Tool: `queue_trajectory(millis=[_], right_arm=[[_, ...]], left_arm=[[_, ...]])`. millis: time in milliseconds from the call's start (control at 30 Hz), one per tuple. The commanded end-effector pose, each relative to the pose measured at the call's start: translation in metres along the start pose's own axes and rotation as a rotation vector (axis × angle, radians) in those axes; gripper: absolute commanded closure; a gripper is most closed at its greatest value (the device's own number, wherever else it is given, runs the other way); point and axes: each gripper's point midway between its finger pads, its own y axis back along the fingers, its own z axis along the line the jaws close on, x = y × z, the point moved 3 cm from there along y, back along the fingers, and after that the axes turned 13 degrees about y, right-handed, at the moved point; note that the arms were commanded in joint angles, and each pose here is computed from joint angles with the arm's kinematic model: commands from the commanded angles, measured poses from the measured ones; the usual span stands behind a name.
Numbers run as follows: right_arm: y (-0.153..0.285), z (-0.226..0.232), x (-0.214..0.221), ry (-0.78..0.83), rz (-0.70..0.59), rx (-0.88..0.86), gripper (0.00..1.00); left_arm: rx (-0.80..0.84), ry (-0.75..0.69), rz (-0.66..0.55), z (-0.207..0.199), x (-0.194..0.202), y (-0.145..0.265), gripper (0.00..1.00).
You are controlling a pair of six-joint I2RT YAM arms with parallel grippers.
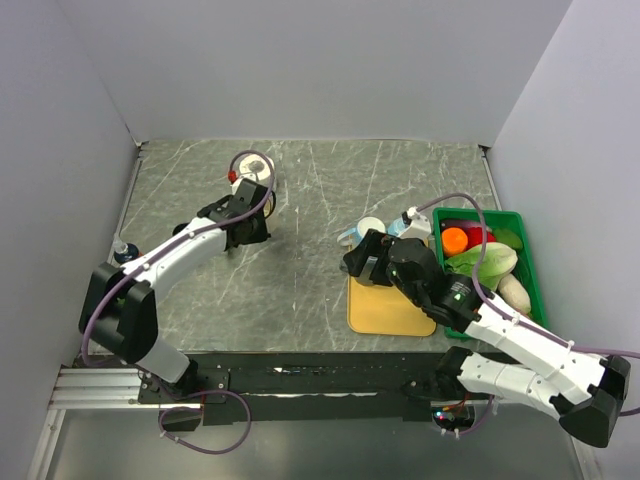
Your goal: Turn the mug right side up
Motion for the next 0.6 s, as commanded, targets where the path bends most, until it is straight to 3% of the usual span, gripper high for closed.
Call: queue_trajectory(millis=[0,567], right_arm=[[-0.002,-0.011,0.001,-0.013,0.002,0.015,0.01],[-0.006,-0.03,0.008,-0.059,0.0,0.023,0.0]], left_arm=[[0.023,0.055,-0.134,-0.021,-0.037,-0.001,0.99],[-0.055,0.017,-0.059,0.001,-0.031,-0.053,0.99]])
